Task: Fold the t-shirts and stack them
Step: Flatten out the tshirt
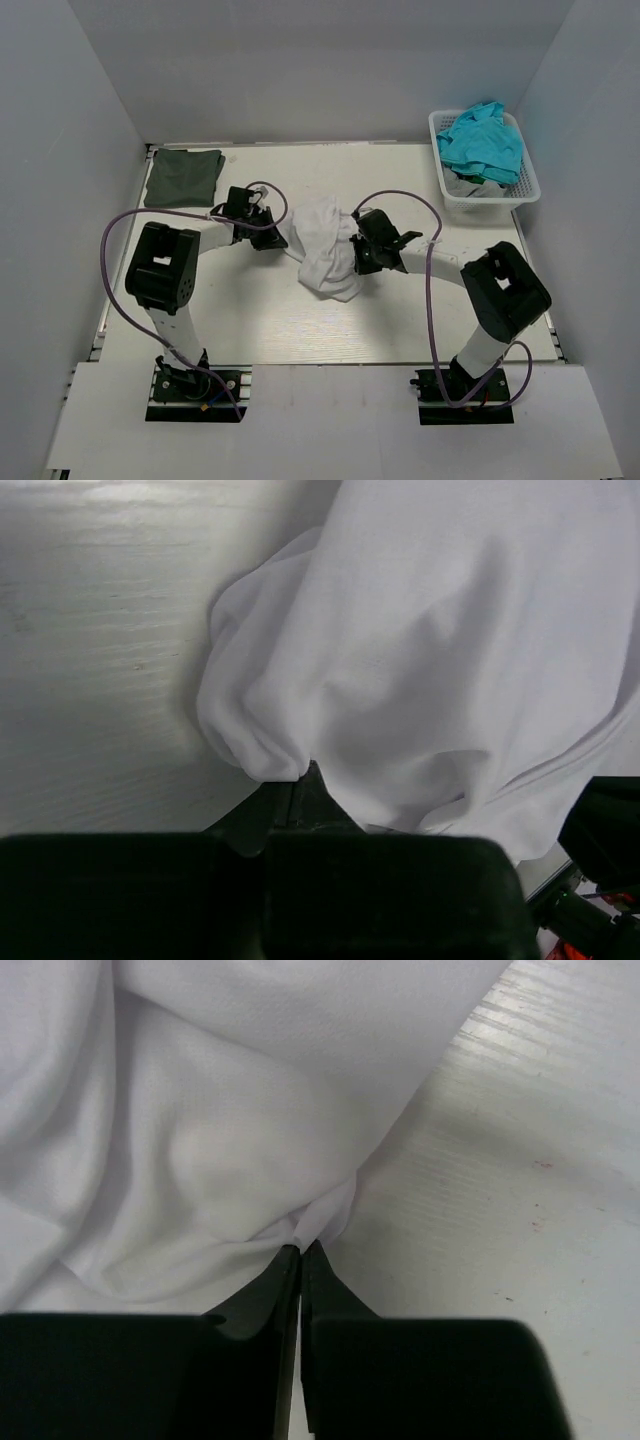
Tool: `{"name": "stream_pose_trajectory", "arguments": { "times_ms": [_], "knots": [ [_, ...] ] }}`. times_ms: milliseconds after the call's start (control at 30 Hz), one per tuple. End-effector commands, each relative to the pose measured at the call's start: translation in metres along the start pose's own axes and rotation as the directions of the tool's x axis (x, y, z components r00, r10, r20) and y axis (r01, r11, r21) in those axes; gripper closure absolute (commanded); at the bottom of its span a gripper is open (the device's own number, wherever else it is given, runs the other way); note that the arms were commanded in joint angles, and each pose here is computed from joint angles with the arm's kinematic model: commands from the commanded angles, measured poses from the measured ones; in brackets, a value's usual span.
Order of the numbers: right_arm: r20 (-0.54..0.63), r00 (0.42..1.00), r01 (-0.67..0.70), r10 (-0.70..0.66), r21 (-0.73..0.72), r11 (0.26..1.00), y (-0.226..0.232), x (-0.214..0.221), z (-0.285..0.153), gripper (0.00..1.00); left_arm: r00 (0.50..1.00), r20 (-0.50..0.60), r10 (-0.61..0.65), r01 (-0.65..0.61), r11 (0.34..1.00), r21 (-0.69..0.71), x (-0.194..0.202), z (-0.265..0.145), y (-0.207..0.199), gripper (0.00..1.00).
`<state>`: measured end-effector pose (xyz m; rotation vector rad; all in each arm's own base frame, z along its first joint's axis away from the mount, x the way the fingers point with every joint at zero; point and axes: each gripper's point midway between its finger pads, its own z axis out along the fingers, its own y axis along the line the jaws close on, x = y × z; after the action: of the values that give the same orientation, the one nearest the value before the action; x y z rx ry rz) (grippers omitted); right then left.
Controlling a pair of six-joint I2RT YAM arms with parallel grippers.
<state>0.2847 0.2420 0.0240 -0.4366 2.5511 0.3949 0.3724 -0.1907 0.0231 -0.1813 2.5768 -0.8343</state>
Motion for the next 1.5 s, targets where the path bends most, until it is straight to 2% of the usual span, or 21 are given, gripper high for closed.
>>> {"name": "stream_pose_trajectory", "arguments": {
  "times_ms": [0, 133, 167, 300, 400, 467, 567, 600, 733, 800, 833, 1000, 1100, 1233, 1267, 1300, 1333, 1367, 1400, 1433, 1467],
  "knots": [
    [0.109, 0.993, -0.048, 0.049, -0.007, 0.999, 0.01, -0.037, -0.011, 1.0, 0.994, 0.078, 0.082, -0.088, 0.993, 0.078, -0.03, -0.019, -0.039, 1.0],
    [0.238, 0.969, -0.09, 0.059, 0.12, 0.989, -0.008, -0.079, -0.049, 1.0, 0.958, 0.257, 0.129, -0.15, 0.986, 0.066, -0.068, -0.075, -0.073, 1.0],
    [0.308, 0.949, -0.112, 0.066, 0.133, 0.985, -0.01, -0.096, -0.076, 1.0, 0.94, 0.314, 0.135, -0.153, 0.988, 0.034, -0.08, -0.091, -0.077, 1.0],
    [0.518, 0.852, -0.248, 0.074, 0.277, 0.928, -0.047, -0.136, -0.154, 1.0, 0.813, 0.565, 0.142, -0.177, 0.984, 0.008, -0.122, -0.184, -0.119, 1.0],
    [0.652, 0.756, -0.314, 0.06, 0.281, 0.907, -0.059, -0.157, -0.219, 1.0, 0.7, 0.7, 0.138, -0.236, 0.971, 0.044, -0.13, -0.257, -0.153, 1.0],
    [0.723, 0.689, -0.352, 0.049, 0.275, 0.895, -0.064, -0.169, -0.261, 1.0, 0.602, 0.789, 0.121, -0.263, 0.963, 0.053, -0.13, -0.309, -0.17, 1.0],
    [0.796, 0.603, -0.339, 0.057, 0.191, 0.921, -0.054, -0.181, -0.317, 1.0, 0.516, 0.851, 0.099, -0.317, 0.945, 0.082, -0.12, -0.361, -0.19, 1.0],
    [0.806, 0.588, -0.297, 0.066, 0.14, 0.945, -0.044, -0.182, -0.329, 1.0, 0.458, 0.885, 0.081, -0.363, 0.926, 0.103, -0.111, -0.389, -0.201, 1.0],
    [0.849, 0.52, -0.266, 0.092, 0.059, 0.962, -0.034, -0.184, -0.368, 1.0, 0.406, 0.912, 0.063, -0.399, 0.91, 0.115, -0.097, -0.417, -0.207, 1.0],
    [0.849, 0.52, -0.26, 0.093, 0.054, 0.964, -0.034, -0.182, -0.369, 1.0, 0.423, 0.904, 0.059, -0.376, 0.919, 0.116, -0.099, -0.41, -0.204, 1.0],
    [0.846, 0.525, -0.257, 0.09, 0.056, 0.965, -0.033, -0.182, -0.367, 1.0, 0.453, 0.889, 0.07, -0.37, 0.922, 0.116, -0.099, -0.401, -0.201, 1.0],
    [0.785, 0.61, -0.284, 0.107, 0.091, 0.954, -0.034, -0.181, -0.329, 1.0, 0.565, 0.822, 0.066, -0.281, 0.952, 0.117, -0.119, -0.351, -0.189, 1.0],
    [0.745, 0.658, -0.33, 0.111, 0.153, 0.932, -0.045, -0.186, -0.298, 1.0, 0.608, 0.791, 0.065, -0.229, 0.969, 0.096, -0.131, -0.321, -0.177, 1.0],
    [0.649, 0.753, -0.363, 0.111, 0.267, 0.893, -0.077, -0.199, -0.23, 1.0, 0.708, 0.701, 0.086, -0.157, 0.987, 0.036, -0.16, -0.238, -0.145, 1.0],
    [0.582, 0.805, -0.34, 0.116, 0.292, 0.894, -0.082, -0.202, -0.187, 1.0, 0.751, 0.651, 0.106, -0.136, 0.991, -0.004, -0.171, -0.194, -0.128, 0.98],
    [0.567, 0.813, -0.332, 0.134, 0.262, 0.906, -0.082, -0.21, -0.175, 1.0, 0.771, 0.627, 0.115, -0.129, 0.991, -0.023, -0.177, -0.172, -0.12, 0.98],
    [0.555, 0.818, -0.352, 0.155, 0.269, 0.897, -0.099, -0.215, -0.164, 1.0, 0.789, 0.604, 0.113, -0.106, 0.993, -0.048, -0.183, -0.15, -0.109, 0.81],
    [0.554, 0.816, -0.362, 0.165, 0.268, 0.893, -0.112, -0.224, -0.156, 1.0, 0.78, 0.613, 0.124, -0.119, 0.992, -0.049, -0.203, -0.142, -0.117, 0.63],
    [0.444, 0.875, -0.327, 0.192, 0.249, 0.912, -0.12, -0.22, -0.099, 1.0, 0.852, 0.508, 0.124, -0.078, 0.991, -0.112, -0.198, -0.087, -0.085, 0.44],
    [0.446, 0.874, -0.322, 0.194, 0.232, 0.918, -0.12, -0.239, -0.102, 0.91, 0.873, 0.472, 0.124, -0.063, 0.988, -0.142, -0.205, -0.071, -0.074, 0.11],
    [0.358, 0.91, -0.315, 0.209, 0.269, 0.91, -0.133, -0.226, -0.073, 0.78, 0.849, 0.508, 0.144, -0.09, 0.988, -0.129, -0.238, -0.081, -0.097, 0.03]
  ]
}}
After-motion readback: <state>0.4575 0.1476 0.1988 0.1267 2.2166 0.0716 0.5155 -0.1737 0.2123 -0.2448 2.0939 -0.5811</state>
